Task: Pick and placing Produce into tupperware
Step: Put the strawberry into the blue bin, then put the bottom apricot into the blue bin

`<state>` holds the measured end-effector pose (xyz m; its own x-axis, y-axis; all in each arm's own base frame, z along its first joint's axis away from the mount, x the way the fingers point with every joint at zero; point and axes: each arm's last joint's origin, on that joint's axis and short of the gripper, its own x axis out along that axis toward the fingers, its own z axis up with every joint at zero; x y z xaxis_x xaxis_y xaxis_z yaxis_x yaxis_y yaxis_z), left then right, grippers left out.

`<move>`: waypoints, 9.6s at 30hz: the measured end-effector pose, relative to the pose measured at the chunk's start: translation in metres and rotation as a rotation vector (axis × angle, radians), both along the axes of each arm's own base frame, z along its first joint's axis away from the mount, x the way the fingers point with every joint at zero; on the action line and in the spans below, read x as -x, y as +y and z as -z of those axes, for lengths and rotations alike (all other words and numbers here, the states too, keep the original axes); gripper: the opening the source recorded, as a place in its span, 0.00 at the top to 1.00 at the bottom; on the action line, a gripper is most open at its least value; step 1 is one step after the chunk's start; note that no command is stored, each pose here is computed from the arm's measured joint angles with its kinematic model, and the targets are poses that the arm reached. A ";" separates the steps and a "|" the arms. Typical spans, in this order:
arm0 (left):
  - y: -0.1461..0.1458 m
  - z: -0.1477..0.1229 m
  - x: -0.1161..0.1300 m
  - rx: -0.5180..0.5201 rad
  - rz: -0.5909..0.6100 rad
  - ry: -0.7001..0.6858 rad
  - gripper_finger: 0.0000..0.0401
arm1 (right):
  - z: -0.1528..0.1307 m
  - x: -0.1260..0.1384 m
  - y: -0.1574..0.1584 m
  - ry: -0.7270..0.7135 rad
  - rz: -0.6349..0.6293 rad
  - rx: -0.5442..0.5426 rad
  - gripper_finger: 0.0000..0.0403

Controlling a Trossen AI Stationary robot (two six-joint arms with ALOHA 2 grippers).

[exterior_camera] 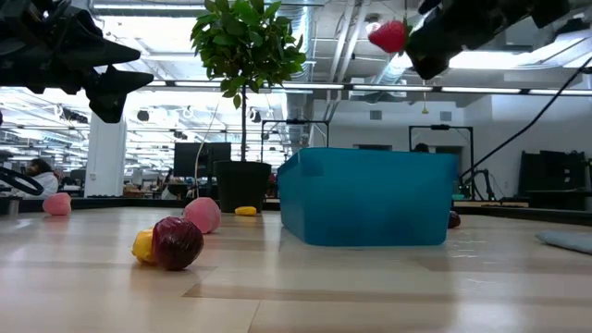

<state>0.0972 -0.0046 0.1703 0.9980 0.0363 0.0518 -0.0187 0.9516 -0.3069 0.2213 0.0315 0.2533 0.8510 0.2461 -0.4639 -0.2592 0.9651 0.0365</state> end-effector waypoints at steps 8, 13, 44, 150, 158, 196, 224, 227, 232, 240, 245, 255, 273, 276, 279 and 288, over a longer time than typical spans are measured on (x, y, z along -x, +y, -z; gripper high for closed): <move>0.000 0.000 0.000 0.000 -0.001 0.000 0.55 | -0.016 0.032 -0.030 -0.191 0.124 0.033 0.95; 0.000 0.000 0.000 -0.003 -0.002 0.000 0.55 | -0.011 0.056 -0.039 -0.253 0.186 0.011 0.95; 0.000 0.000 0.000 0.009 0.003 0.000 0.55 | 0.062 0.125 -0.038 -0.491 0.260 -0.191 0.95; 0.002 -0.001 0.000 -0.057 -0.083 -0.006 0.55 | 0.059 0.077 -0.023 -0.328 0.343 -0.003 0.95; 0.002 -0.001 0.000 -0.084 -0.085 -0.004 0.55 | 0.049 0.043 -0.005 -0.259 0.231 -0.062 0.95; 0.001 -0.001 0.000 -0.057 -0.043 -0.003 0.55 | 0.096 -0.085 0.011 0.233 0.174 -0.134 0.92; 0.001 -0.001 0.000 0.059 -0.047 -0.012 0.55 | -0.004 -0.048 -0.019 -0.187 0.080 -0.016 0.84; 0.001 -0.001 0.000 0.058 -0.046 -0.011 0.55 | -0.026 -0.028 -0.026 -0.246 0.096 0.007 0.84; 0.002 -0.001 0.000 0.059 -0.050 -0.012 0.55 | -0.052 0.010 -0.033 -0.299 0.122 0.027 0.84; 0.002 -0.001 0.000 0.059 -0.052 -0.013 0.55 | -0.079 0.071 -0.040 -0.397 0.173 0.066 0.84; 0.002 -0.001 0.000 0.059 -0.053 -0.013 0.55 | -0.071 0.099 -0.043 -0.453 0.222 0.055 0.84; 0.002 -0.001 0.000 0.059 -0.050 -0.013 0.55 | -0.027 0.137 -0.040 -0.567 0.268 -0.050 0.84; 0.002 -0.001 0.000 0.055 -0.060 -0.013 0.55 | 0.064 0.128 -0.042 -0.565 0.329 -0.099 0.84; 0.002 -0.001 0.000 0.055 -0.060 -0.013 0.55 | 0.076 0.124 -0.042 -0.578 0.311 -0.101 0.84; 0.002 -0.001 0.000 0.062 -0.069 -0.015 0.55 | 0.082 0.124 -0.041 -0.534 0.304 -0.110 0.84; 0.003 -0.001 0.000 0.057 -0.102 -0.019 0.55 | 0.083 0.123 -0.040 -0.502 0.340 -0.248 0.84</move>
<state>0.0969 -0.0016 0.1716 0.9878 0.1412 0.0654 -0.1084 0.9259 -0.3618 0.0979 -0.0087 0.1699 0.9986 -0.0264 0.0465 0.0154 0.9748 0.2227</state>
